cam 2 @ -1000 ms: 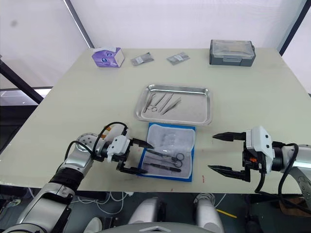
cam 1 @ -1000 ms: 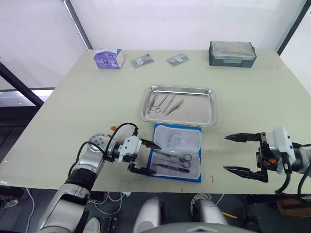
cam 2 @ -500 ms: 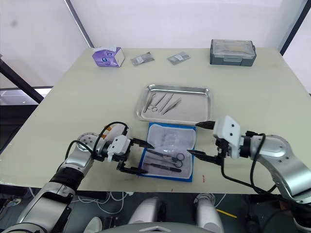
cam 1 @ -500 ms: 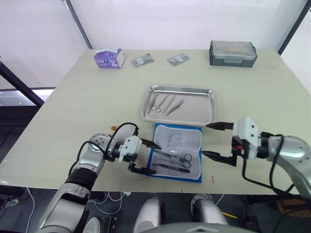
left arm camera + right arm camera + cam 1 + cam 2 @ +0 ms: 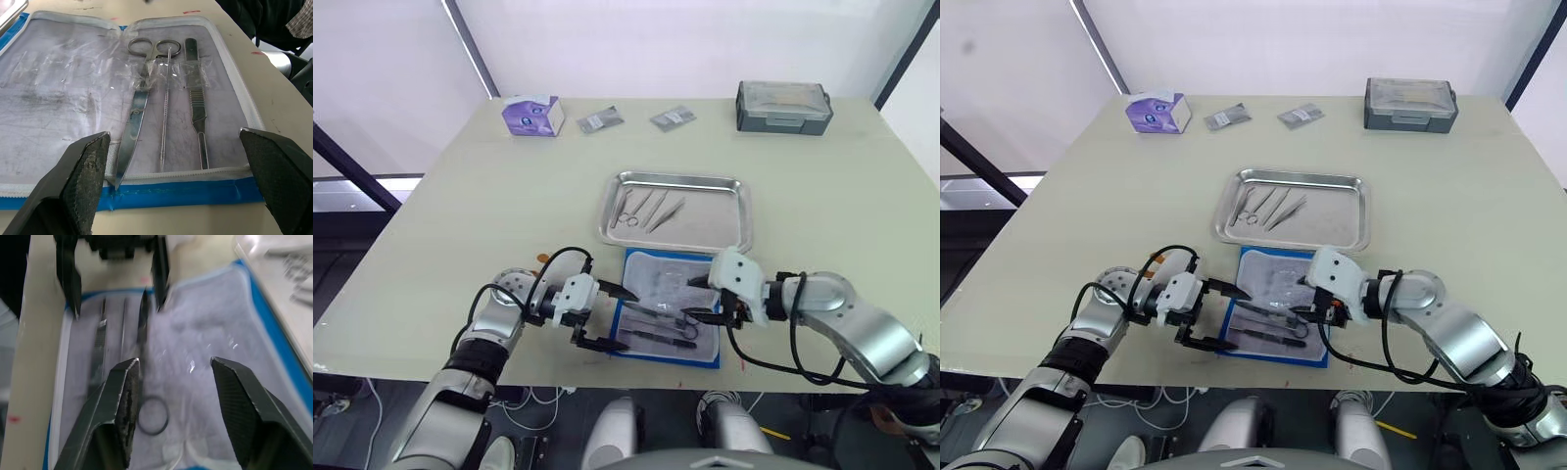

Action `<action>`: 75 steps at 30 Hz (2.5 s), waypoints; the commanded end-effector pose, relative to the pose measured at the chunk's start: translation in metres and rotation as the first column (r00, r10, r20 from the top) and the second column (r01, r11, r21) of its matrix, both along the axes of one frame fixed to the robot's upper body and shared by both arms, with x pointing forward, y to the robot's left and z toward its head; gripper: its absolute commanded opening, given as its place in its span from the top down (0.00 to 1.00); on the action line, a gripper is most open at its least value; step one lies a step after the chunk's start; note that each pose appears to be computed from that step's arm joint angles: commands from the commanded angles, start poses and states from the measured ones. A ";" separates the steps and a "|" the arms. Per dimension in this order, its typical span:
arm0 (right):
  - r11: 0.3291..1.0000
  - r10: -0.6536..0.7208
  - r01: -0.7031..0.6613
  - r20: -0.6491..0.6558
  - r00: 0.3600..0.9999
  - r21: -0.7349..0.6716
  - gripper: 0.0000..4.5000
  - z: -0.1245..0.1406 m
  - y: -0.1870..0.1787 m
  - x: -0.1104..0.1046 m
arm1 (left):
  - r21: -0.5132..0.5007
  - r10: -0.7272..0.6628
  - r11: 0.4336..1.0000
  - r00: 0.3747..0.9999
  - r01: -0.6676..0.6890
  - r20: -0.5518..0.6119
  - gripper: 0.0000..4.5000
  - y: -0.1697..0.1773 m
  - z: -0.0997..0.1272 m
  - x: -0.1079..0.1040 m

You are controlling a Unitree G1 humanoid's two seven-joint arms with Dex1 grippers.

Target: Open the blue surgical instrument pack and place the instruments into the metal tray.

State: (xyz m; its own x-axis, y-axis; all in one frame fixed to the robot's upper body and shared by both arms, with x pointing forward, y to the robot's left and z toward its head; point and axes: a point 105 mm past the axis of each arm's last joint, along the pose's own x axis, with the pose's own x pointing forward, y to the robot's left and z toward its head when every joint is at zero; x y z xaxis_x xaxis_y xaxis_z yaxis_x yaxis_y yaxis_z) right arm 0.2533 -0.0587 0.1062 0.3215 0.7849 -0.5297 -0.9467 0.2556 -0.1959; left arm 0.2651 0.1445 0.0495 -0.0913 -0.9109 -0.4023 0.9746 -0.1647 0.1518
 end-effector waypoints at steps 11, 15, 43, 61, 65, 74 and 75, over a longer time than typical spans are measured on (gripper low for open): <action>0.989 -0.024 0.024 0.004 1.000 -0.146 0.39 -0.009 0.017 -0.001 | 0.135 -0.003 0.991 0.991 0.022 -0.135 0.00 0.009 -0.035 -0.018; 0.984 -0.046 0.046 0.004 0.999 -0.173 0.39 -0.014 0.016 0.001 | 0.135 -0.005 0.991 0.991 0.024 -0.137 0.00 0.009 -0.035 -0.018; 0.955 0.014 -0.019 -0.020 1.000 -0.297 0.39 -0.028 0.003 -0.002 | 0.138 -0.007 0.990 0.991 0.025 -0.133 0.00 0.010 -0.035 -0.018; 0.962 0.031 -0.043 -0.048 0.998 -0.269 0.99 -0.035 0.004 -0.007 | 0.143 -0.003 0.990 0.992 0.022 -0.126 0.00 0.011 -0.034 -0.015; 0.968 0.044 -0.050 -0.030 0.999 -0.245 0.99 -0.032 0.007 -0.006 | 0.142 -0.001 0.990 0.992 0.019 -0.127 0.00 0.011 -0.034 -0.015; 0.973 0.069 -0.065 0.009 0.998 -0.223 0.99 -0.015 0.015 -0.005 | 0.136 0.003 0.991 0.992 0.014 -0.124 0.00 0.009 -0.034 -0.013; 0.972 0.073 -0.068 0.011 0.997 -0.225 0.99 -0.013 0.016 -0.005 | 0.135 0.003 0.991 0.992 0.014 -0.125 0.00 0.008 -0.035 -0.014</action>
State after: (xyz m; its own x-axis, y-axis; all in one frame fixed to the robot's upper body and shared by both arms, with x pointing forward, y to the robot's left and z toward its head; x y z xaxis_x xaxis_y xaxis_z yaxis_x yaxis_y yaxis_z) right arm 0.2470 -0.0462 0.0812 0.2638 0.6553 -0.7078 -0.9636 0.1461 -0.2239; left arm 0.2658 0.1432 0.0508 -0.0980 -0.9077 -0.4081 0.9735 -0.1726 0.1501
